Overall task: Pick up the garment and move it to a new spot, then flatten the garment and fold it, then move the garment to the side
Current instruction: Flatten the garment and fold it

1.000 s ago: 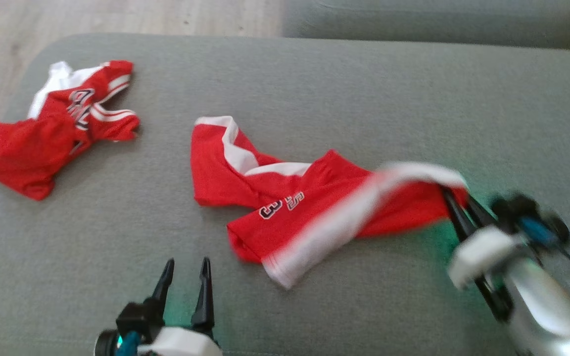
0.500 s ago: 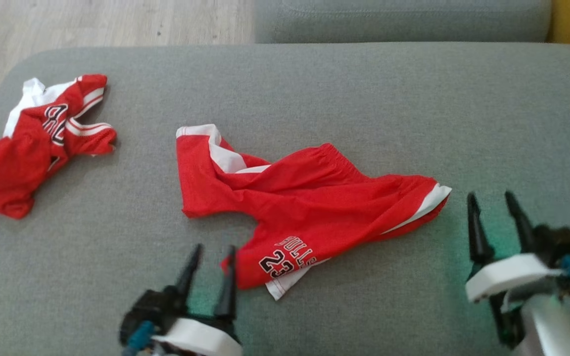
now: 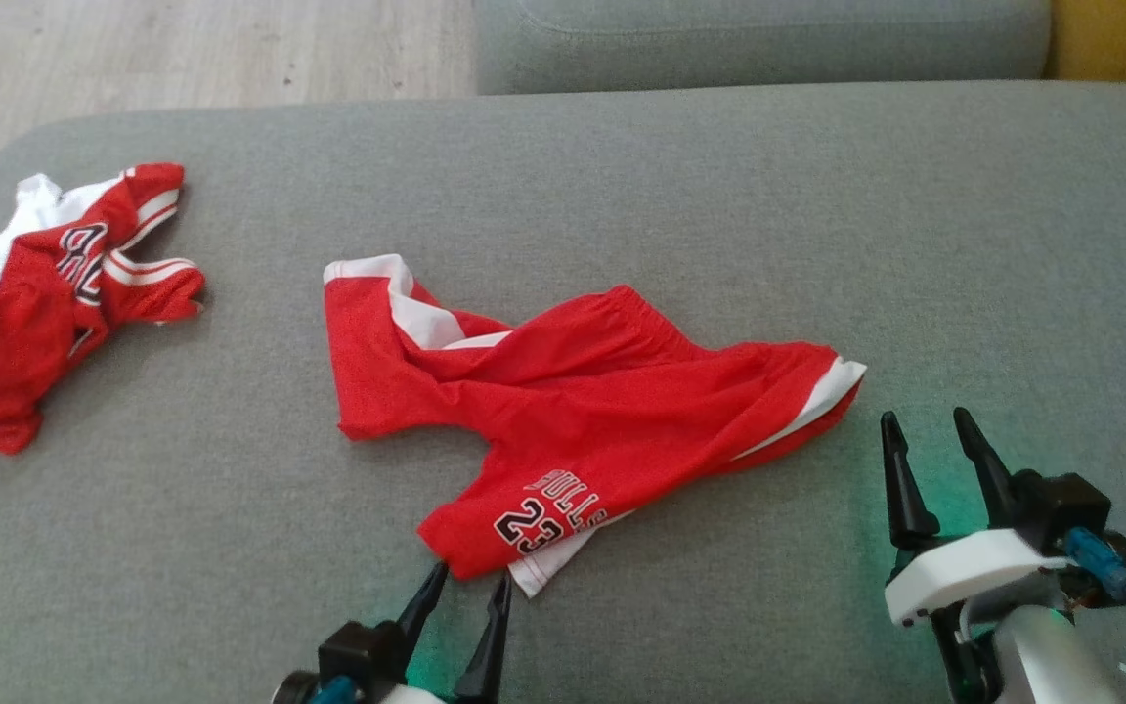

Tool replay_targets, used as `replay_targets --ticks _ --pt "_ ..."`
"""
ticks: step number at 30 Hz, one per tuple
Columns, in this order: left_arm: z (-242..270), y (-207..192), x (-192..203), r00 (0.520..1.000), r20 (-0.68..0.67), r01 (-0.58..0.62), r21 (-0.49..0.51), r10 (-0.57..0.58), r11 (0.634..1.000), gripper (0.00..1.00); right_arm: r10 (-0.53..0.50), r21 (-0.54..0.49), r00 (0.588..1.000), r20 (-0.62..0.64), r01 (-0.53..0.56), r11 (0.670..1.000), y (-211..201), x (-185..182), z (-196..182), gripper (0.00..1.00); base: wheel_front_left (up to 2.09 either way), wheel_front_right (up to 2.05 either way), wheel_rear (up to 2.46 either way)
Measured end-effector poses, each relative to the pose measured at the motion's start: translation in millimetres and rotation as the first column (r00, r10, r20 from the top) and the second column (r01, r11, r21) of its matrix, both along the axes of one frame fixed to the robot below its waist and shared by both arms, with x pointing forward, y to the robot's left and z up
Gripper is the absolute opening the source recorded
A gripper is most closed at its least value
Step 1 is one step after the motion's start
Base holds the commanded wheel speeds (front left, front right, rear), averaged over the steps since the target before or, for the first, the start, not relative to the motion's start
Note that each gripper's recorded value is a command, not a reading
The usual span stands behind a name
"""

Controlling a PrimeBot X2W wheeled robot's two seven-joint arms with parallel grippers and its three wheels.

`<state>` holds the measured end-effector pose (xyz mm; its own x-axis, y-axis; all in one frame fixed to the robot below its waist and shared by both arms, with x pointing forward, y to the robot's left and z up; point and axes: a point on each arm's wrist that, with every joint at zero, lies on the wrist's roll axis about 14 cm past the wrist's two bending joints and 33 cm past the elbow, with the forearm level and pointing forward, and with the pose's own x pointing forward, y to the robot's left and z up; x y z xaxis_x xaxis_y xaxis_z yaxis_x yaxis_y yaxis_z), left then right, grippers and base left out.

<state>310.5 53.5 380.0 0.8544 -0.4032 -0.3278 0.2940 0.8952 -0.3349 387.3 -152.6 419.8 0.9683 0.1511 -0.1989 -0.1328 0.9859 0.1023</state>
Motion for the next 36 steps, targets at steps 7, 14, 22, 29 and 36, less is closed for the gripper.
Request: replay_targets --ticks 7,14,22,29,36 --pt "-13.1 0.4 -1.7 0.997 -0.076 -0.034 -0.054 0.029 0.998 1.0 -0.012 -0.002 1.0 -0.02 0.012 1.0 -4.4 -1.8 -6.8 1.0 0.0 0.0 0.0" --pt "4.7 -6.8 12.7 0.999 -0.023 -0.025 -0.102 0.023 0.994 1.0 -0.003 -0.002 0.999 -0.033 0.003 1.0 -1.7 -2.5 -11.1 1.0 0.0 0.0 0.0" --pt "47.6 5.2 46.8 0.988 0.132 -0.057 -0.132 0.074 0.99 0.0 0.005 0.003 0.999 -0.048 -0.005 1.0 1.7 -1.7 -16.1 1.0 0.0 0.0 0.0" --pt "79.9 15.0 91.2 0.96 0.27 -0.055 -0.065 0.071 0.996 0.0 0.001 0.006 0.999 -0.044 0.0 1.0 0.7 1.7 -14.9 1.0 0.0 0.0 0.0" --pt "73.7 26.0 142.9 0.961 0.274 -0.054 0.062 0.035 0.997 0.0 -0.019 0.016 0.999 -0.05 0.02 1.0 -4.2 2.8 -16.6 1.0 0.0 0.0 0.0"
